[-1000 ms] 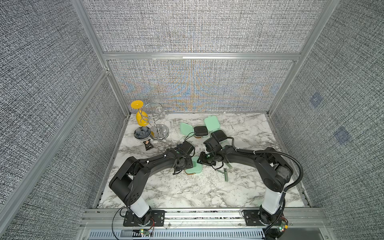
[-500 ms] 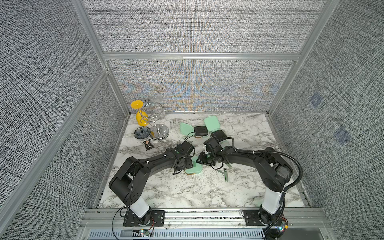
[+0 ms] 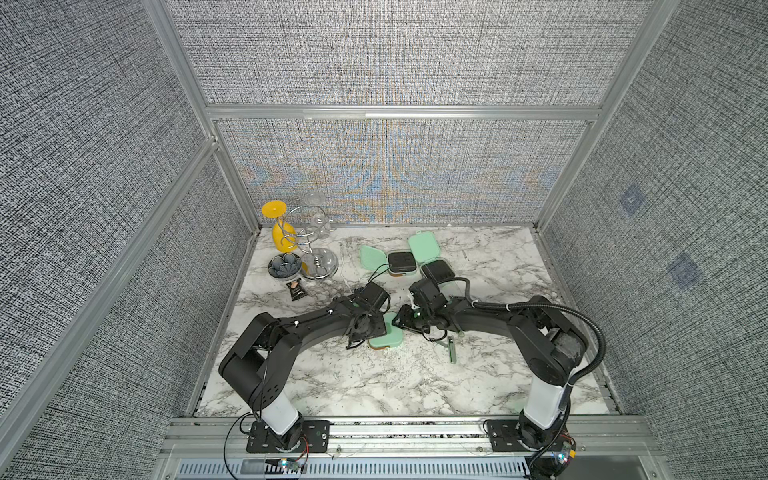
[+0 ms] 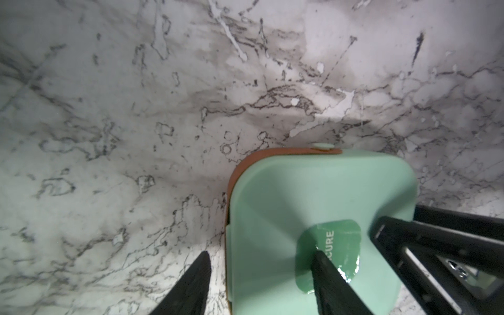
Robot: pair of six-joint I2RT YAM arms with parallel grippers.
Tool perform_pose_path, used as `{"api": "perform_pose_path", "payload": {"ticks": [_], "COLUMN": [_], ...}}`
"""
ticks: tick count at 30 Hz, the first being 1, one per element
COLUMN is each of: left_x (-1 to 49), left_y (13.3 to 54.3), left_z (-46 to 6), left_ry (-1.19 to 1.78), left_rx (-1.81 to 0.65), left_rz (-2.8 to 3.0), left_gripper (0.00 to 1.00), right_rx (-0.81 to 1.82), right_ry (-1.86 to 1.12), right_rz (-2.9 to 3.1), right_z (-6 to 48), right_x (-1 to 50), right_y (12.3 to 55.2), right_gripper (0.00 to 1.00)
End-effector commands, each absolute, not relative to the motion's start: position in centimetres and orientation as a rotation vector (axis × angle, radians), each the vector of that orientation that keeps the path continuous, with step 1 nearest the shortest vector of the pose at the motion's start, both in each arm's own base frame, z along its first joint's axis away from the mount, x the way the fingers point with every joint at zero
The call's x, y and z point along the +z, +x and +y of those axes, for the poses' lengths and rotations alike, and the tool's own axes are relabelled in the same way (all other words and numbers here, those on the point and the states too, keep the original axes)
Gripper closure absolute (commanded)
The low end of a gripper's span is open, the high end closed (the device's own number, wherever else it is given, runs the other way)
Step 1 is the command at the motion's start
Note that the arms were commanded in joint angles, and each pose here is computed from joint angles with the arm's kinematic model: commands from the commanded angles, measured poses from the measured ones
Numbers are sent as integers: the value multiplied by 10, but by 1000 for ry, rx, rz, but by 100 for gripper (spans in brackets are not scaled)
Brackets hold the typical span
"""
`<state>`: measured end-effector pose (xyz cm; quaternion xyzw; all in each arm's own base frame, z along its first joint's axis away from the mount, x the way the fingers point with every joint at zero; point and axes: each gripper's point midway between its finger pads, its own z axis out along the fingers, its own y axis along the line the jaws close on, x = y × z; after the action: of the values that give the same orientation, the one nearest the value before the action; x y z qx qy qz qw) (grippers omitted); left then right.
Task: Organize nail clipper sets
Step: Close the storage box at the center of the board.
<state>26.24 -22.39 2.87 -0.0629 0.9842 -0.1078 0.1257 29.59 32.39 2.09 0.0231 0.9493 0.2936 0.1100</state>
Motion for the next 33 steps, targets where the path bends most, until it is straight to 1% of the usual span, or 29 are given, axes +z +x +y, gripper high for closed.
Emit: {"api": "perform_pose_path", "payload": {"ticks": [1, 4, 8, 16, 33], "left_x": [17, 17, 15, 7, 3], "left_y": [245, 246, 244, 237, 236], "left_z": [-207, -207, -208, -208, -215], "left_ry": [-183, -185, -187, -206, -196], "left_rx": [-202, -203, -202, -214, -242], "left_rz": [2943, 2942, 2949, 2972, 2979], "left_gripper": [40, 40, 40, 40, 42], "right_rx": [707, 728, 728, 785, 983], "right_ry": [104, 109, 145, 220, 359], "right_rz": [2980, 2983, 3017, 3017, 2987], "right_z": [301, 303, 296, 295, 310], "right_x": [-13, -14, -26, -28, -29], "right_y": [262, 262, 250, 242, 235], "right_gripper": [62, 63, 63, 63, 68]}}
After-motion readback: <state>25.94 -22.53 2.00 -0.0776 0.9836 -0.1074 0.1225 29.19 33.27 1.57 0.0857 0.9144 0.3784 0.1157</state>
